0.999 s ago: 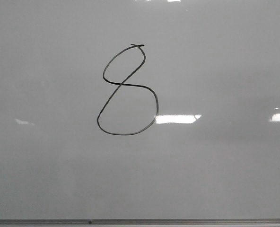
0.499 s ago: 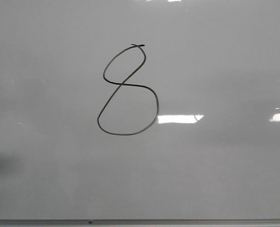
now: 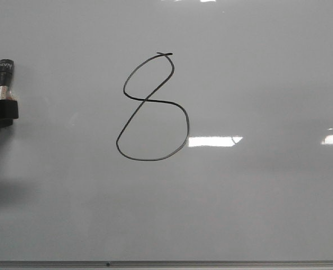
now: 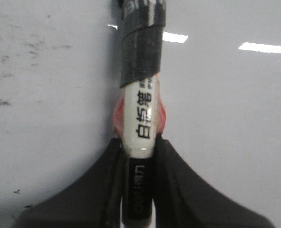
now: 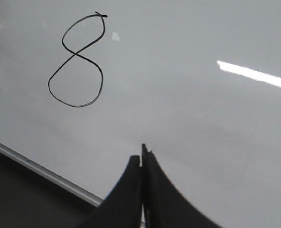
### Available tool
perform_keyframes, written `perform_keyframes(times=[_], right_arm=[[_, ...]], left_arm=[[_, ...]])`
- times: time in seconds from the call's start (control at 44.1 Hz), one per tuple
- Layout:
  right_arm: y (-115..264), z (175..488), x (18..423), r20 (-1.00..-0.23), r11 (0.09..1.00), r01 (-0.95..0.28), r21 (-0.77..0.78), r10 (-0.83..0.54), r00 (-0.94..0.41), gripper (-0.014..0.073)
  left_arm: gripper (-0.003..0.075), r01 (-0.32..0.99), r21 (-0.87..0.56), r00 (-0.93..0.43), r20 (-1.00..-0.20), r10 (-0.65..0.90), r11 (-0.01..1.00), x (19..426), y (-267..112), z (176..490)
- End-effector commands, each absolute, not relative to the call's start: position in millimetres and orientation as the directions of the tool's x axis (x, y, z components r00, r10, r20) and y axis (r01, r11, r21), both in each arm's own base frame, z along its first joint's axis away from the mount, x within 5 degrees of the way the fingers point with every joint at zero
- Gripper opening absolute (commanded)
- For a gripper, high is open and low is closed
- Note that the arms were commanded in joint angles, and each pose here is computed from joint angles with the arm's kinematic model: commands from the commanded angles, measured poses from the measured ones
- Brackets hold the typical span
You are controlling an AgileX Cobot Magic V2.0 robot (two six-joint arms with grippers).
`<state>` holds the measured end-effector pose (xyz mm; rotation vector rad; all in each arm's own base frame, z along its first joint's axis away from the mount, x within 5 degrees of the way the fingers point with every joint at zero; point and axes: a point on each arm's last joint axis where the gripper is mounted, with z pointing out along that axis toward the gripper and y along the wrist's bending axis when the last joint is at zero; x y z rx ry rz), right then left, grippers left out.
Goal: Write number 8 on whiteboard
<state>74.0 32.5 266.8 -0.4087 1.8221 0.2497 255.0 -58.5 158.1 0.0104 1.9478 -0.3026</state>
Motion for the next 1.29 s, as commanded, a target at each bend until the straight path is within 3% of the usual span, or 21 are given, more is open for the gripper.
perform_keyframes(times=[0.0, 0.636, 0.976, 1.271], right_arm=[[30, 282, 77, -0.981, 0.931, -0.363, -0.035, -0.102, -0.166, -0.0039], [30, 282, 77, -0.981, 0.931, -0.363, -0.035, -0.102, -0.166, -0.0039], [30, 282, 77, -0.982, 0.932, -0.361, -0.036, -0.101, -0.163, -0.0039], [30, 283, 78, -0.984, 0.934, -0.356, -0.037, -0.097, -0.152, -0.0039]], left_arm=[[0.0082, 0.184, -0.218, -0.274, -0.948, -0.163, 0.959, 262, -60, 176], [0.0451, 0.214, -0.206, -0.236, -0.959, -0.154, 0.955, 260, -62, 184], [0.0468, 0.210, -0.191, -0.264, -0.955, -0.133, 0.959, 258, -61, 184], [0.0547, 0.195, -0.119, -0.147, -0.985, -0.091, 0.973, 233, -51, 214]])
